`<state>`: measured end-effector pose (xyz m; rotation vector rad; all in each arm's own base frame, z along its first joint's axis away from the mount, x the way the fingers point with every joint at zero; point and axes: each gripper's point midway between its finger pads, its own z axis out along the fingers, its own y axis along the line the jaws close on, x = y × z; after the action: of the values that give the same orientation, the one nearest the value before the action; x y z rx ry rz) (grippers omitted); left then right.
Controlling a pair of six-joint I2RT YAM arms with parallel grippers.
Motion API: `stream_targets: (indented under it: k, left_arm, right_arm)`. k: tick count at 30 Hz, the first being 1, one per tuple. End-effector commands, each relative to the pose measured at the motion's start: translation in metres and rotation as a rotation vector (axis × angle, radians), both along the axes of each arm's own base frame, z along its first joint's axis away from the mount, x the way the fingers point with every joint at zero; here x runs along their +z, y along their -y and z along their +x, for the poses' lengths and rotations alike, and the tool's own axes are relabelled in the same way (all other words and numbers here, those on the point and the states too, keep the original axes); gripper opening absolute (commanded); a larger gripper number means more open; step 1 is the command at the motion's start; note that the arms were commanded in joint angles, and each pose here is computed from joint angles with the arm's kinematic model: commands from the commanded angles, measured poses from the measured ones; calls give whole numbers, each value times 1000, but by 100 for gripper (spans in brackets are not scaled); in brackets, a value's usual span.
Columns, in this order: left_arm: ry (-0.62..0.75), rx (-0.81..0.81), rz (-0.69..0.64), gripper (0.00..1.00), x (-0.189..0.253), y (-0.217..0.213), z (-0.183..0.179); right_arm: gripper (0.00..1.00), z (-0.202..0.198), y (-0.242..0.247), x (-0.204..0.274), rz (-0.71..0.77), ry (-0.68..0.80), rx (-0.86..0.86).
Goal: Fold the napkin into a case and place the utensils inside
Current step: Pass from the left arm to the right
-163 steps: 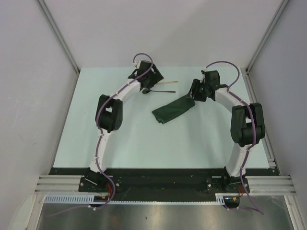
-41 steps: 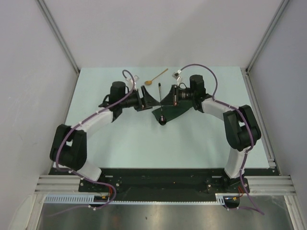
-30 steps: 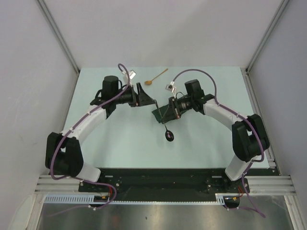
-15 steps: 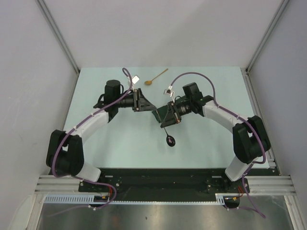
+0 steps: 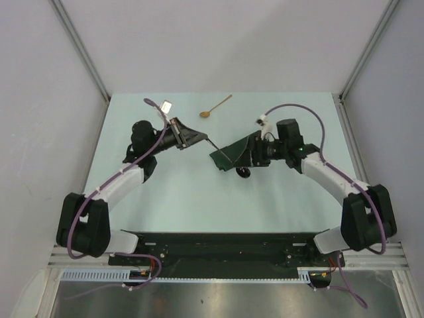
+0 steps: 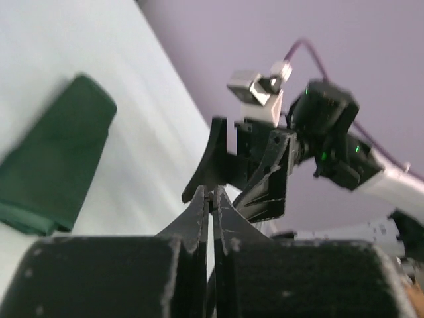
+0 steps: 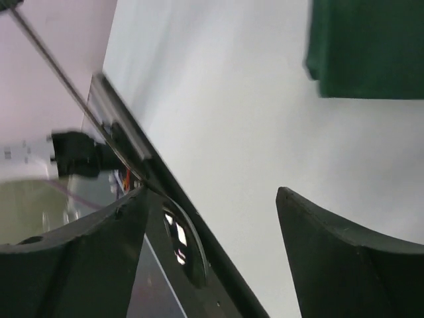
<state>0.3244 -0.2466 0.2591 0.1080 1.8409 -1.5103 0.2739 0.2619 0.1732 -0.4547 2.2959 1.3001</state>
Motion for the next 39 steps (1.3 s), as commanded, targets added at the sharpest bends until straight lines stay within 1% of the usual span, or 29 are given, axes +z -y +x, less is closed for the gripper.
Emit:
stream_targets:
  k: [1, 2, 3, 4, 7, 9, 11, 12, 14, 19, 23, 28, 29, 31, 33, 34, 35, 36, 37, 38, 39]
  left_arm:
    - [159, 227, -195, 0, 62, -24, 14]
    - [189, 242, -229, 0, 71, -26, 13]
    - [193, 281, -254, 0, 76, -31, 17]
    - [177, 285, -271, 0, 75, -32, 17]
    - [179, 295, -286, 0, 77, -31, 16]
    - [174, 293, -284, 0, 74, -28, 16]
    - [167, 297, -289, 0, 71, -29, 15]
    - [165, 296, -287, 0, 70, -28, 14]
    - [159, 304, -273, 0, 66, -29, 15]
    - [146, 312, -266, 0, 61, -29, 19]
    - [140, 316, -270, 0, 61, -29, 20]
    - [134, 314, -272, 0, 60, -27, 17]
    - [134, 315, -274, 0, 60, -27, 17]
    - [131, 311, -273, 0, 59, -25, 16]
    - [133, 286, -238, 0, 53, -17, 15]
    - [105, 274, -198, 0, 46, -12, 16]
    - [75, 267, -155, 3, 37, -8, 18]
    - [82, 272, -89, 23, 28, -9, 22]
    - [19, 301, -7, 30, 15, -11, 30]
    - [0, 327, 58, 32, 4, -15, 35]
    - [-12, 344, 159, 34, -10, -21, 38]
  right_arm:
    - [82, 29, 11, 33, 76, 45, -277]
    - [82, 29, 13, 31, 118, 38, -330]
    - [82, 32, 16, 34, 147, 50, -365]
    - [81, 30, 19, 41, 181, 65, -388]
    - [78, 30, 17, 48, 253, 61, -424]
    - [73, 33, 19, 53, 273, 58, -455]
    - [71, 33, 24, 64, 301, 86, -487]
    - [67, 34, 27, 64, 308, 90, -503]
    - [64, 33, 30, 66, 314, 86, -513]
    - [55, 27, 31, 77, 355, 112, -488]
    - [51, 32, 37, 77, 344, 114, -501]
    - [35, 39, 35, 76, 370, 108, -489]
    - [25, 40, 33, 83, 385, 120, -475]
    - [12, 40, 30, 84, 397, 115, -451]
    - [0, 44, 30, 85, 397, 143, -433]
    - [0, 50, 38, 84, 385, 156, -451]
    - [0, 56, 44, 77, 354, 158, -469]
    - [0, 67, 54, 81, 326, 180, -511]
    - [0, 78, 77, 67, 237, 203, -554]
    - [0, 87, 88, 60, 185, 221, -571]
    - [0, 101, 100, 68, 108, 324, -555]
